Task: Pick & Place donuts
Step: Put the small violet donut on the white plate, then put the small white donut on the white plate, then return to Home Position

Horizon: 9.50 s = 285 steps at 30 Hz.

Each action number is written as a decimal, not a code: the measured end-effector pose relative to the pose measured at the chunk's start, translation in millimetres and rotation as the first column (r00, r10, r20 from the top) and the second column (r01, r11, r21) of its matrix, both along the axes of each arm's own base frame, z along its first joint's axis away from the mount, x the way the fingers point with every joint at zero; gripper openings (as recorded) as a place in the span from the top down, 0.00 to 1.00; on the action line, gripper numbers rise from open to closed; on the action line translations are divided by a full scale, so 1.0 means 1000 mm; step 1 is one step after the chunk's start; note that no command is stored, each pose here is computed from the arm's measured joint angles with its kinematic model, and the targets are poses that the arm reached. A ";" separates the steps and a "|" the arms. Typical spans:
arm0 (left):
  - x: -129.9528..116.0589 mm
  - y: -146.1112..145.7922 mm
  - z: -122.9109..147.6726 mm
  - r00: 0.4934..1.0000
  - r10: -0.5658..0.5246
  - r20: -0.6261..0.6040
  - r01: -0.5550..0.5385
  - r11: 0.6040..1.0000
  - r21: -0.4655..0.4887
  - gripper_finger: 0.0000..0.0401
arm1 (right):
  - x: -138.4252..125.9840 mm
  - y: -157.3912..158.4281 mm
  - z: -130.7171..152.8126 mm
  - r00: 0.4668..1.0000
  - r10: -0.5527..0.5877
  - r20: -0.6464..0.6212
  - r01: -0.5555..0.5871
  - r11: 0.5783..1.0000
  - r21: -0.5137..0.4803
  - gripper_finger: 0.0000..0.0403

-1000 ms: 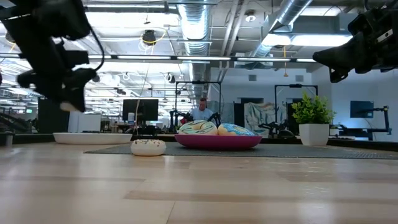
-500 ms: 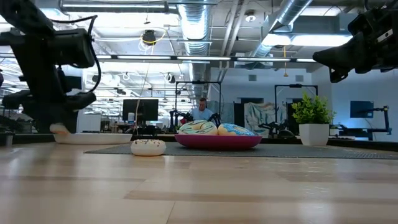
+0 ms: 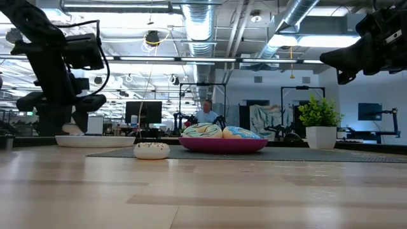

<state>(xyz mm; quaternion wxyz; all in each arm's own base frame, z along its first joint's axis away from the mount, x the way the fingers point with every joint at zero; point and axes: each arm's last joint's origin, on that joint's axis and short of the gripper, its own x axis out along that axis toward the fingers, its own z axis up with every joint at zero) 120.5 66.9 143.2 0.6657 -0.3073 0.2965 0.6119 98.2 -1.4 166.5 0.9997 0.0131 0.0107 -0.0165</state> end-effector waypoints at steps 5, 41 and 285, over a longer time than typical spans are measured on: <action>-0.006 0.012 0.001 0.998 0.006 -0.055 -0.006 1.000 0.011 0.45 | 0.000 0.000 0.000 1.000 0.001 0.000 -0.001 1.000 0.000 1.00; -0.005 0.047 -0.013 0.999 0.007 -0.043 -0.010 0.998 -0.069 0.21 | 0.000 0.000 0.000 1.000 0.001 0.000 -0.001 1.000 0.000 1.00; 0.000 0.080 0.060 0.994 0.055 0.094 -0.045 0.993 -0.105 0.34 | 0.000 0.000 0.000 1.000 0.001 0.001 -0.001 1.000 0.000 1.00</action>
